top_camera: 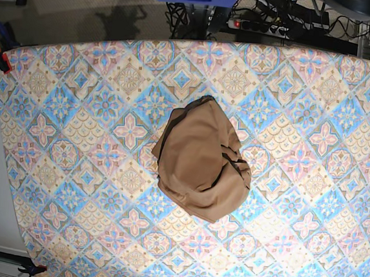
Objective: Layout the t-shirt on the table in an organized manner, then fold the t-shirt properly
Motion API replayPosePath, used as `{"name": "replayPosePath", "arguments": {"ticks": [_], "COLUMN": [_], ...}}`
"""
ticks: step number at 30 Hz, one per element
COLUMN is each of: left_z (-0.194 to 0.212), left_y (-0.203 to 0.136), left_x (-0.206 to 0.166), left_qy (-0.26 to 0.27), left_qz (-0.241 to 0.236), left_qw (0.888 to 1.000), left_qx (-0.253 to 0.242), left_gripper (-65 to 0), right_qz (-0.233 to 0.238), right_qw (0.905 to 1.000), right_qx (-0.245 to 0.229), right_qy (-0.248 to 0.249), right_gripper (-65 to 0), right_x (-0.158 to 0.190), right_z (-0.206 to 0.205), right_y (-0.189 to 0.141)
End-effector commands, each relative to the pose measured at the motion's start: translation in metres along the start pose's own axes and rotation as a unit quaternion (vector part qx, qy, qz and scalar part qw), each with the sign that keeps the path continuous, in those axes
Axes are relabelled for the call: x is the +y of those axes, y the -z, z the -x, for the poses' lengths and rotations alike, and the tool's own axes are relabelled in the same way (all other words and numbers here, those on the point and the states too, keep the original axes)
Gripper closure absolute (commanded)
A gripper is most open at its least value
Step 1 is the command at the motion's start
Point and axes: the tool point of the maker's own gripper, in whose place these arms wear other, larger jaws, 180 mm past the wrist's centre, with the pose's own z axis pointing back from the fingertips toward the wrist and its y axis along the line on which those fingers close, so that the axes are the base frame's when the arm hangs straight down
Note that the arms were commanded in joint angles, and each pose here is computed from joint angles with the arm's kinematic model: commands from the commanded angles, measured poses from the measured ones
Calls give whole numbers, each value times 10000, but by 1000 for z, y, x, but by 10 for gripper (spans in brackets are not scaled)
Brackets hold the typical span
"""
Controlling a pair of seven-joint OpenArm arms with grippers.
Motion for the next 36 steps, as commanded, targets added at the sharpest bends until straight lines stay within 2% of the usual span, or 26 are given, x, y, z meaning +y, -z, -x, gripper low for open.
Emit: {"name": "replayPosePath", "arguments": {"ticks": [1, 5, 8, 12, 14, 16, 23, 30, 34, 36], "left_z": [-12, -48, -62, -80, -94, -109, -161, -225, -253, -262], "left_y": [-9, -22, -27, -38, -44, -48, -58, -59, -62, -59], "left_x": [5, -3, -7, -12, -15, -17, -8, -8, -28, -41], "left_qy": [8, -191, -275, -367, -437, -500, -560, -657, -469, -309], "left_qz": [40, 229, 296, 396, 464, 497, 425, 453, 808, 1022], "left_qw": [9998, 9969, 9951, 9924, 9899, 9871, 9755, 9527, 9388, 9386], "left_qx": [-213, -727, -899, -1110, -1268, -1438, -2083, -2931, -3317, -3281], "left_gripper": [0, 0, 0, 0, 0, 0, 0, -3, -3, -3], "right_qz": [77, 235, 142, 2, -44, -84, -302, -932, -1271, -1446], "right_qw": [9996, 9975, 9903, 9824, 9759, 9722, 9495, 9287, 9289, 9324], "right_qx": [-271, -645, -1355, -1824, -2148, -2308, -3084, -3573, -3471, -3308], "right_qy": [-25, -160, -290, -396, -382, -397, -495, -325, -202, -148], "right_gripper": [0, 0, 0, 0, 0, 0, 0, 0, 0, 0], "right_x": [-7, -30, -36, -36, -32, -30, -24, 11, 35, 48], "right_z": [-12, -28, -67, -94, -113, -124, -181, -220, -236, -243], "right_y": [3, -4, 4, -16, -22, -33, -57, -80, -83, -79]}}
